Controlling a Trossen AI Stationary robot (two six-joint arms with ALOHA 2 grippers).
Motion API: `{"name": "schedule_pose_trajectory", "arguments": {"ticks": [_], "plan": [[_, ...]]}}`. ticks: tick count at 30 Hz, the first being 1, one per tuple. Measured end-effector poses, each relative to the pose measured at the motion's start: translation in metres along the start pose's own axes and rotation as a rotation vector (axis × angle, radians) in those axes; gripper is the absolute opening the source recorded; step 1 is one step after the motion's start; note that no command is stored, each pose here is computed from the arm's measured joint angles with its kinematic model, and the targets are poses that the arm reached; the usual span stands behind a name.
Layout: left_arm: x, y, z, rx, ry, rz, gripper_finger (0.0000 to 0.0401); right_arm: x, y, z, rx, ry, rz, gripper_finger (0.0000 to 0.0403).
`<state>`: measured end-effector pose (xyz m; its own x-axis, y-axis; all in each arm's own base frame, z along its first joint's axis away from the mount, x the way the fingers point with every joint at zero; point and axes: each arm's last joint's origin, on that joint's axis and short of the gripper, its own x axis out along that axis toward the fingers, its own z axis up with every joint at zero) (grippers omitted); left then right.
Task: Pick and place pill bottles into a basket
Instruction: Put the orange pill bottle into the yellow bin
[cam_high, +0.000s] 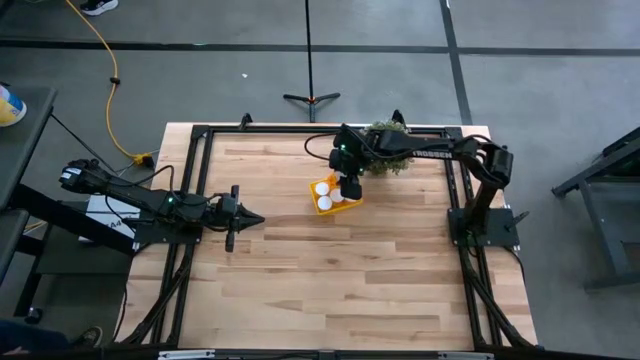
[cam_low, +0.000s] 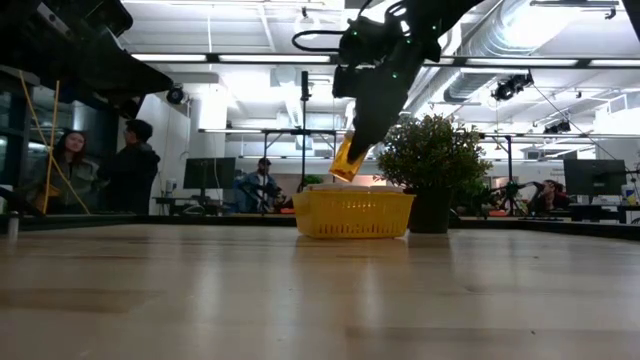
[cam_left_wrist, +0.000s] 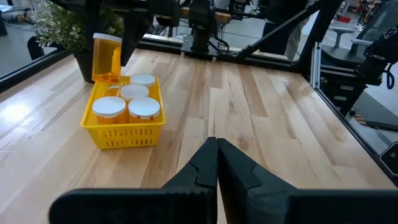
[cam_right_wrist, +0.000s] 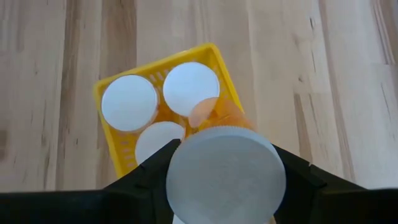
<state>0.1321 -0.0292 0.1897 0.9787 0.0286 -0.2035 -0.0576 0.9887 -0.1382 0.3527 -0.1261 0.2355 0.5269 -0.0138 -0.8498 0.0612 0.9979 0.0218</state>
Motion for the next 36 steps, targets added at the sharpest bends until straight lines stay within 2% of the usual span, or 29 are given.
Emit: {"name": "schedule_pose_trajectory", "arguments": {"ticks": [5,9,16,25,32,36], "plan": [[0.000,0.000,0.000,0.000,0.000,0.000,0.0046,0.000,0.000,0.000,-0.002,0.000,-0.002,0.0183],[0.000,0.000,0.000,0.000,0.000,0.000,0.0046,0.005,0.001,0.001,-0.006,0.001,-0.001,0.0196],[0.000,0.000,0.001,-0.003,-0.010,-0.002,0.0046,0.025,0.000,-0.008,0.017,0.085,0.032,0.0183],[0.000,0.000,0.001,-0.003,-0.009,-0.002,0.0046,0.027,0.009,-0.010,0.034,0.115,0.085,0.0196],[0.000,0.000,0.001,-0.003,-0.009,-0.002,0.0046,0.028,0.017,-0.009,0.019,0.127,0.097,0.0184],[0.000,0.000,0.001,-0.003,-0.010,-0.002,0.0046,0.028,0.017,-0.009,0.030,0.127,0.096,0.0198]]}}
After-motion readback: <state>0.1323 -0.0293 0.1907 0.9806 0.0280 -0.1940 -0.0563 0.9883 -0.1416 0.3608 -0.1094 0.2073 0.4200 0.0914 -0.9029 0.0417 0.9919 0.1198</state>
